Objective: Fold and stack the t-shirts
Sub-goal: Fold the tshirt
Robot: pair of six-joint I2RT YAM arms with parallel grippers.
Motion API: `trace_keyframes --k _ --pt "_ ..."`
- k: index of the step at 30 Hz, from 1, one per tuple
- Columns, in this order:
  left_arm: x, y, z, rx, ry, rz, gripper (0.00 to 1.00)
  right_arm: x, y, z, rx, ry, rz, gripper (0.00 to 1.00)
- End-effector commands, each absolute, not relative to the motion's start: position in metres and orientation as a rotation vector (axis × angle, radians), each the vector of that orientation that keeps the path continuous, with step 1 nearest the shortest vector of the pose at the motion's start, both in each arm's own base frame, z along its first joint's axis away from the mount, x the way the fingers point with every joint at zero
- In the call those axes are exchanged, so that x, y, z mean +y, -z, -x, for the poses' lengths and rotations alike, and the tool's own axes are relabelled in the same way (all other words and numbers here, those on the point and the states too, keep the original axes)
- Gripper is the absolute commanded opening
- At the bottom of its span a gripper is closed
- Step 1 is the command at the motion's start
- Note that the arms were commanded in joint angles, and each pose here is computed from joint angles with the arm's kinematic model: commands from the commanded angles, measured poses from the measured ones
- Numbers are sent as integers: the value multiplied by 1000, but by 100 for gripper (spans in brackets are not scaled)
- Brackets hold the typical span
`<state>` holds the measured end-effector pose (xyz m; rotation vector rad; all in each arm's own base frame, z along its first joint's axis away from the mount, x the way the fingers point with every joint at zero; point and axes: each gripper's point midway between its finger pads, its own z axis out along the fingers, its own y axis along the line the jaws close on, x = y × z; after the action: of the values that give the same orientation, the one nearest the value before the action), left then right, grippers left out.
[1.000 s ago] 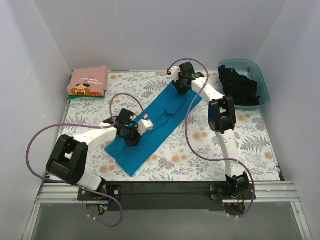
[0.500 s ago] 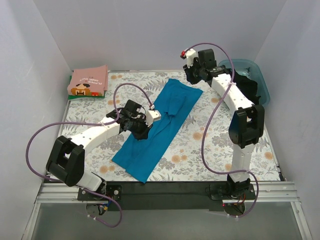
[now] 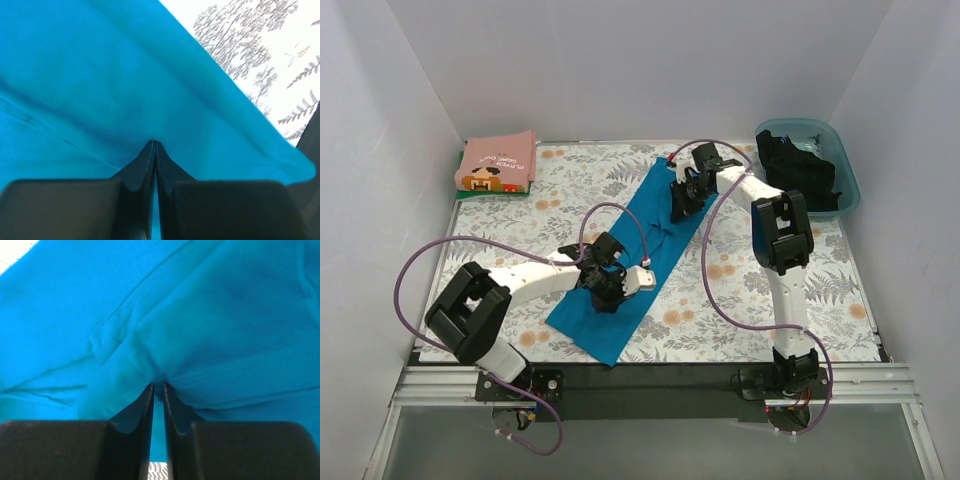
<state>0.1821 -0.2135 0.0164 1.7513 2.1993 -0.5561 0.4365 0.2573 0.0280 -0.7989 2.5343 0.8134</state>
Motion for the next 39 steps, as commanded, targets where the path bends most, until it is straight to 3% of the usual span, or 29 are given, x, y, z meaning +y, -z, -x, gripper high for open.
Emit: trace_keyframes --k 1,7,12,15,18,19,21,22,23,25,26,27,28,30,33,34,36,37,39 --pt "-222 3 -165 2188 566 -1845 0 254 -25 -445 2549 -785 769 19" --pt "-277 18 -142 2235 759 -1845 0 252 -3 -492 2505 -636 793 19" --pt "-332 8 -172 2218 807 -1744 0 262 -11 -546 2343 -559 826 22" --pt "-346 -18 -191 2135 800 -1714 0 267 -25 -564 2254 -545 837 27" --pt "-355 -71 -197 2013 861 -1670 5 270 -63 -574 2167 -543 836 43" --pt "-356 -90 -198 1970 879 -1644 9 272 -79 -576 2133 -546 834 51" --pt "-357 -127 -197 1907 941 -1577 23 274 -134 -573 2035 -558 842 58" --pt "-355 -166 -199 1828 951 -1504 33 272 -174 -567 1965 -549 851 67" --pt "-352 -180 -200 1789 947 -1485 33 272 -193 -563 1930 -540 862 72" --pt "-338 -221 -193 1691 946 -1415 47 266 -214 -549 1889 -518 898 82" --pt "-335 -236 -191 1644 938 -1384 54 261 -249 -538 1828 -496 906 84" --pt "-328 -245 -196 1649 900 -1318 73 259 -262 -530 1804 -487 917 87" --pt "-320 -243 -196 1665 881 -1271 83 254 -256 -519 1809 -477 952 87" --pt "-307 -272 -192 1594 860 -1176 96 245 -293 -497 1750 -449 953 89" --pt "-286 -268 -179 1578 826 -1207 97 228 -292 -455 1769 -419 1009 91" --pt "-281 -262 -174 1598 822 -1233 93 227 -308 -428 1721 -457 1070 93" --pt "-264 -241 -161 1684 811 -1280 87 222 -277 -386 1705 -479 1278 94" --pt "-259 -232 -155 1692 809 -1311 78 219 -289 -359 1657 -467 1307 93" --pt "-245 -206 -138 1698 816 -1378 74 211 -240 -321 1702 -471 1409 90"
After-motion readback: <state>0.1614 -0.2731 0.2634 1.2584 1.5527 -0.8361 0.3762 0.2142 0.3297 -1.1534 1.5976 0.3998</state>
